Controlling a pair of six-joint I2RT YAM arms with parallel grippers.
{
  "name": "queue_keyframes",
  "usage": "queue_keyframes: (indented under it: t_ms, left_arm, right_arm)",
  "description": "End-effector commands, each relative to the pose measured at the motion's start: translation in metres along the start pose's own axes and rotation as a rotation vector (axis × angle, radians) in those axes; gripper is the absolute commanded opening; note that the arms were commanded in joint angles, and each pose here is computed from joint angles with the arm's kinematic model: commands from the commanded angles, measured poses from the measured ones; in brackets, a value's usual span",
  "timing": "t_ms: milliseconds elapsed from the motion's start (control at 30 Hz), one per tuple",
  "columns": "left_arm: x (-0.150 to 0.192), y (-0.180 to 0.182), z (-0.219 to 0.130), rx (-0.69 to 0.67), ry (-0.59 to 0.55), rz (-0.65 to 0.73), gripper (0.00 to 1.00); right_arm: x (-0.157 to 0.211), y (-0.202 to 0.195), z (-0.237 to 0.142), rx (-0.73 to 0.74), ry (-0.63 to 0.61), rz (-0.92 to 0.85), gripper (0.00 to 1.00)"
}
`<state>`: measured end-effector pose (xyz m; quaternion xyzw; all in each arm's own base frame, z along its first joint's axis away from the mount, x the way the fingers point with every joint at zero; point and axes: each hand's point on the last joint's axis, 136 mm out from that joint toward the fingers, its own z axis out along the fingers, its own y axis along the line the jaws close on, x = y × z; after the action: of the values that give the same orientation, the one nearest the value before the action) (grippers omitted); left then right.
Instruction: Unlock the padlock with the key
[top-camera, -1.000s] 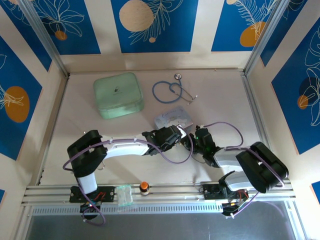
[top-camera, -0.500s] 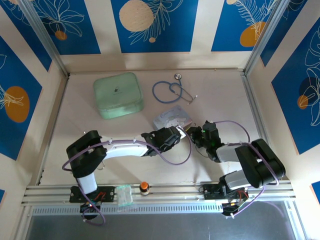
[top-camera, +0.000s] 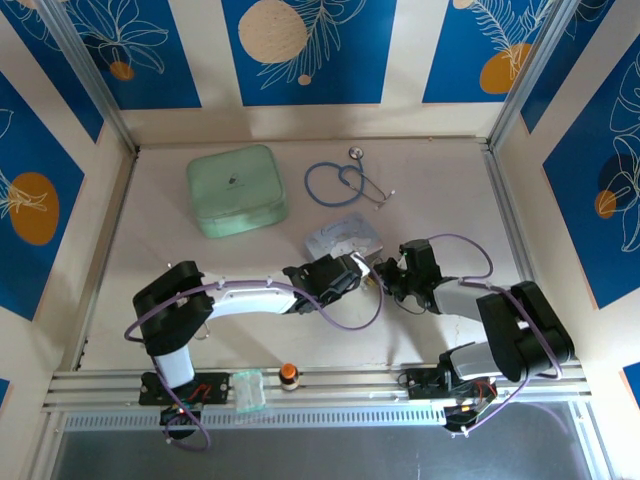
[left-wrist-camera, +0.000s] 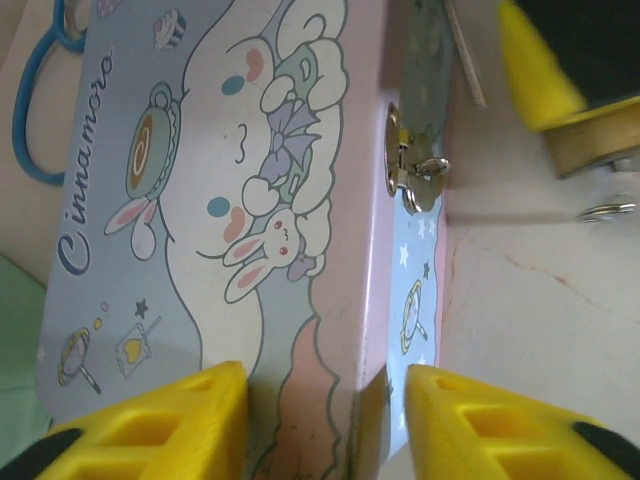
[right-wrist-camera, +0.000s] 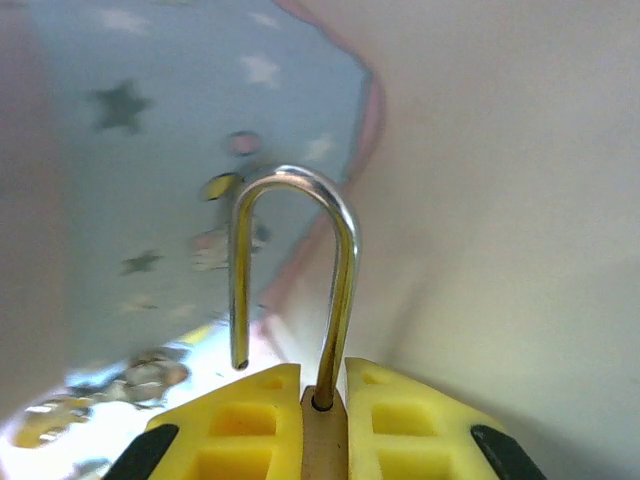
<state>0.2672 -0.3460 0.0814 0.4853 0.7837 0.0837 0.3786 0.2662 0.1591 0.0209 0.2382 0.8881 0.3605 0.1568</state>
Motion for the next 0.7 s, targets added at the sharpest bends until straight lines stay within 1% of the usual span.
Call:
queue_keyframes:
  t_ms: [0,67,133,233,300,333,533,600,633,667]
  left_arm:
    - [0.061,0.0,0.007,-0.012,0.221,0.078,0.53]
    - [0.059,0.009,0.007,-0.048,0.222,0.059,0.63]
    - [0.06,0.019,0.007,-0.091,0.224,0.027,0.73]
    - [0.06,0.034,0.008,-0.147,0.224,-0.03,0.82]
    - [0.059,0.043,0.007,-0.178,0.215,-0.069,0.82]
    - [0.056,0.046,0.006,-0.182,0.201,-0.094,0.82]
    - [0.03,0.041,0.001,-0.097,0.107,-0.19,0.83]
    - [0.023,0.042,-0.004,-0.085,0.078,-0.22,0.84]
    - [0.021,0.043,-0.007,-0.084,0.066,-0.237,0.87]
    - [0.019,0.045,-0.009,-0.081,0.056,-0.245,0.88]
  right_arm:
    - [0.028,-0.023,-0.002,0.087,0.18,-0.046,0.1]
    - [0.032,-0.034,-0.004,0.146,0.221,-0.054,0.1]
    - [0.036,-0.03,-0.003,0.129,0.256,-0.049,0.12]
    - [0.035,-0.036,-0.003,0.219,0.299,-0.047,0.13]
    - [0.032,-0.04,-0.006,0.287,0.301,-0.066,0.13]
    - [0.031,-0.039,-0.008,0.291,0.306,-0.058,0.14]
    - [0.023,-0.028,-0.027,0.391,0.321,-0.089,0.18]
    - [0.021,-0.027,-0.032,0.422,0.335,-0.102,0.25]
    - [0.02,-0.03,-0.033,0.447,0.351,-0.111,0.26]
    - [0.019,-0.034,-0.034,0.473,0.365,-0.124,0.26]
